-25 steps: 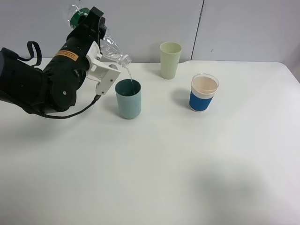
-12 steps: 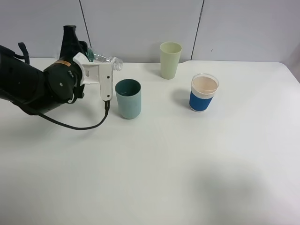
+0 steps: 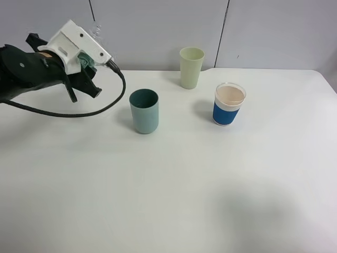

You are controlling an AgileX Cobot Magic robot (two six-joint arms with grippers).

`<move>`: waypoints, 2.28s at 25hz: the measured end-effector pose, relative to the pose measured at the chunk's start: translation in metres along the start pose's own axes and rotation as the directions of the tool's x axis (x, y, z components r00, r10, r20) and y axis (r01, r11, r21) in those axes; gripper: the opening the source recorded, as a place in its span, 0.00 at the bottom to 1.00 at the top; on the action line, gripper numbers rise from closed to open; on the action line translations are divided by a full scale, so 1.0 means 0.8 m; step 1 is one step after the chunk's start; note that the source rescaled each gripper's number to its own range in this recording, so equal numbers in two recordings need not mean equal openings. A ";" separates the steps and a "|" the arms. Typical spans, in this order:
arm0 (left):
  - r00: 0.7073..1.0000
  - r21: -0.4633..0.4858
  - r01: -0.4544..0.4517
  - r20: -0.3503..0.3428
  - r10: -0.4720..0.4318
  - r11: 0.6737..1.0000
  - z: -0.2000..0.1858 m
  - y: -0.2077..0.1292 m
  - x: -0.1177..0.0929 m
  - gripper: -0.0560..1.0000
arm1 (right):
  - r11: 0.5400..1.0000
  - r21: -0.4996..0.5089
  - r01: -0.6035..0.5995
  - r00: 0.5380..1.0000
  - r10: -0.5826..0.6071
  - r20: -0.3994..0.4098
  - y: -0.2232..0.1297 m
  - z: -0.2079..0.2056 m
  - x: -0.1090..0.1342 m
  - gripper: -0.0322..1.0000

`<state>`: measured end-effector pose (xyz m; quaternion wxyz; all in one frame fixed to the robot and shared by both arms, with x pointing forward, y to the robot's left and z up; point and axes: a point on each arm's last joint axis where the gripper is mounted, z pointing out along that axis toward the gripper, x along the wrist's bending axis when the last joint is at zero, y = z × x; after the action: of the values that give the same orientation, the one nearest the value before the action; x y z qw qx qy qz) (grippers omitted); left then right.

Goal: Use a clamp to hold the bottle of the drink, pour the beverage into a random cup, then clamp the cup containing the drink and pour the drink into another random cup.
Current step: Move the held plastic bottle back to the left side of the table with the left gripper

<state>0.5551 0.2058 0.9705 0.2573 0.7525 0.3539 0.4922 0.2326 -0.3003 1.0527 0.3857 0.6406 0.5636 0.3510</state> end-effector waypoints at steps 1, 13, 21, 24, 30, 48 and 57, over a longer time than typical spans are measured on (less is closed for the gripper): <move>0.998 -0.005 0.066 0.021 -0.066 0.998 0.000 0.000 0.004 0.14 | 1.000 0.000 0.000 1.000 0.000 0.000 0.000 0.000 0.000 0.72; 0.848 -0.119 0.516 0.210 -0.486 0.848 -0.010 -0.024 0.057 0.14 | 1.000 0.000 0.000 1.000 0.000 0.000 0.000 0.000 0.000 0.72; 0.796 -0.195 0.603 0.205 -0.569 0.773 -0.019 -0.060 0.093 0.14 | 1.000 0.000 0.000 1.000 0.000 0.000 0.000 0.000 0.000 0.72; 0.801 -0.195 0.598 0.161 -0.577 0.777 -0.017 -0.076 0.106 0.14 | 1.000 0.000 0.000 1.000 0.000 0.000 0.000 0.000 0.000 0.72; 0.781 -0.172 0.624 0.142 -0.608 0.762 0.004 -0.117 0.109 0.14 | 1.000 0.000 0.000 1.000 0.000 0.000 0.000 0.000 0.000 0.72; 0.767 -0.184 0.638 0.240 -0.595 0.748 0.059 -0.185 0.059 0.14 | 1.000 0.000 0.000 1.000 0.000 0.000 0.000 0.000 0.000 0.72; 0.803 -0.209 0.592 0.244 -0.545 0.779 0.060 -0.186 0.056 0.14 | 1.000 0.000 0.000 1.000 0.000 0.000 0.000 0.000 0.000 0.72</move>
<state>0.5696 0.3309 0.8677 0.5249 0.6059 0.4699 0.3695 0.2326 -0.3003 1.0527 0.3857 0.6406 0.5636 0.3510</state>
